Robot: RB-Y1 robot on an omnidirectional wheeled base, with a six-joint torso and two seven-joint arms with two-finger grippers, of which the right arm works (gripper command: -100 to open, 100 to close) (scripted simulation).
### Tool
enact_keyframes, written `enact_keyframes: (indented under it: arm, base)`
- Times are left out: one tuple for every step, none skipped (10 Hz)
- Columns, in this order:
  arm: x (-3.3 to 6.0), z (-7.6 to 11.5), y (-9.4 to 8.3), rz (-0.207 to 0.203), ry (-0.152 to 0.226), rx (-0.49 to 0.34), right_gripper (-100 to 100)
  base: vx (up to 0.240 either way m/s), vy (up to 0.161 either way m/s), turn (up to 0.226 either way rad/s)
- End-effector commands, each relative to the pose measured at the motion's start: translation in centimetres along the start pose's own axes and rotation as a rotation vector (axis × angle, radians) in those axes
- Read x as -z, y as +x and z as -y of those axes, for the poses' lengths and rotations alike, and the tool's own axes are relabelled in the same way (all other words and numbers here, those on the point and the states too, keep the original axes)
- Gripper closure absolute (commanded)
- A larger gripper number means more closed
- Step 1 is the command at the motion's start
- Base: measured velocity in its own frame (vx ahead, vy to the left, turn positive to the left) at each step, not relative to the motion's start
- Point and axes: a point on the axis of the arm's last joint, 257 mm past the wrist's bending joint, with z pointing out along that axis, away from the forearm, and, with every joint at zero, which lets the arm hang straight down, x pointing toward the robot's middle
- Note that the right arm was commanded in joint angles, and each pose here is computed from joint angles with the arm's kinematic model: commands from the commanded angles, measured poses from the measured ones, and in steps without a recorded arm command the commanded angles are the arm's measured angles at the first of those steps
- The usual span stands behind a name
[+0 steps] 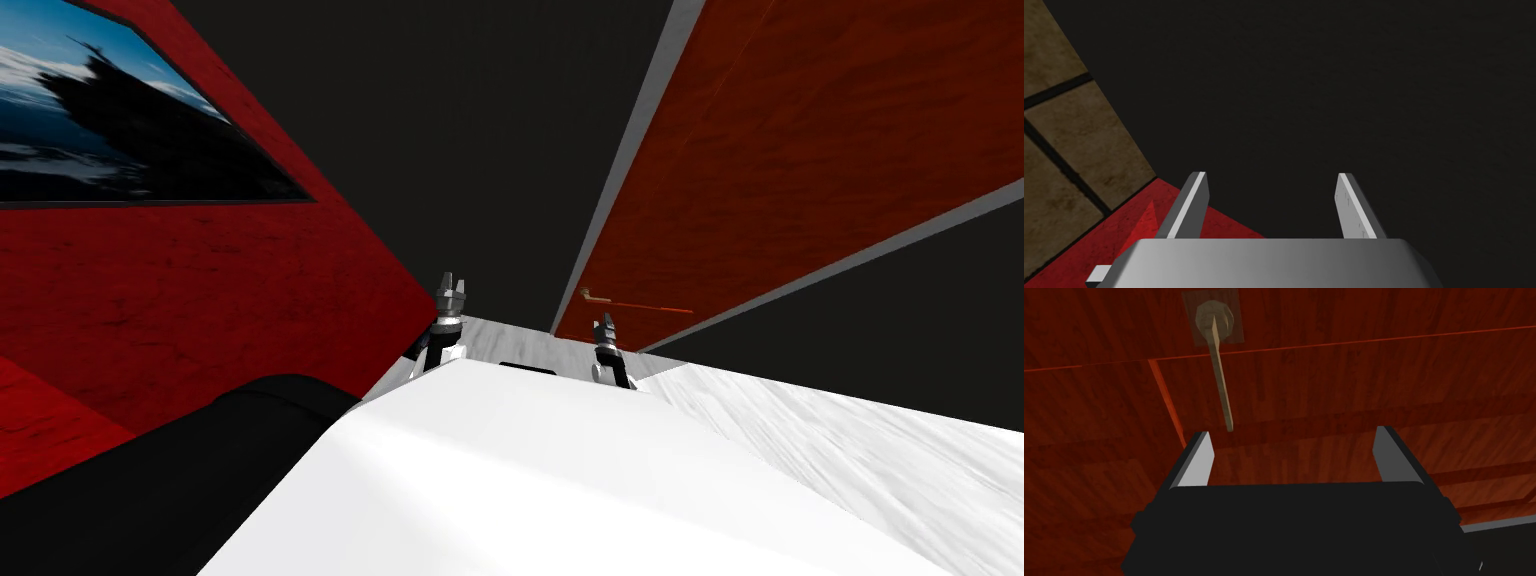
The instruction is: Pull the door open
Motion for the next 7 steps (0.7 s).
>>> enact_keyframes:
  arm:
    - [0.10, 1.0, -0.4, 0.009, 0.024, 0.000, -100]
    - [0.18, 1.7, -0.7, 0.014, 0.039, 0.000, -100]
    - [0.28, 2.2, -1.1, 0.020, 0.053, 0.000, -100]
    - [0.24, 2.6, -1.3, 0.025, 0.061, -0.001, -100]
    - [0.37, 2.8, -1.3, 0.026, 0.066, 0.000, -100]
    - [0.46, 3.2, -1.6, 0.030, 0.077, -0.001, -100]
    - [0.56, 3.7, -1.8, 0.035, 0.089, -0.001, -100]
  base:
    - [0.020, -0.073, 0.150]
    - [0.031, -0.078, 0.198]
    - [0.032, -0.095, 0.165]
    - [0.033, -0.104, 0.128]
    - [0.019, -0.067, 0.045]
    - [0.008, -0.046, 0.070]
    - [0.012, -0.050, 0.142]
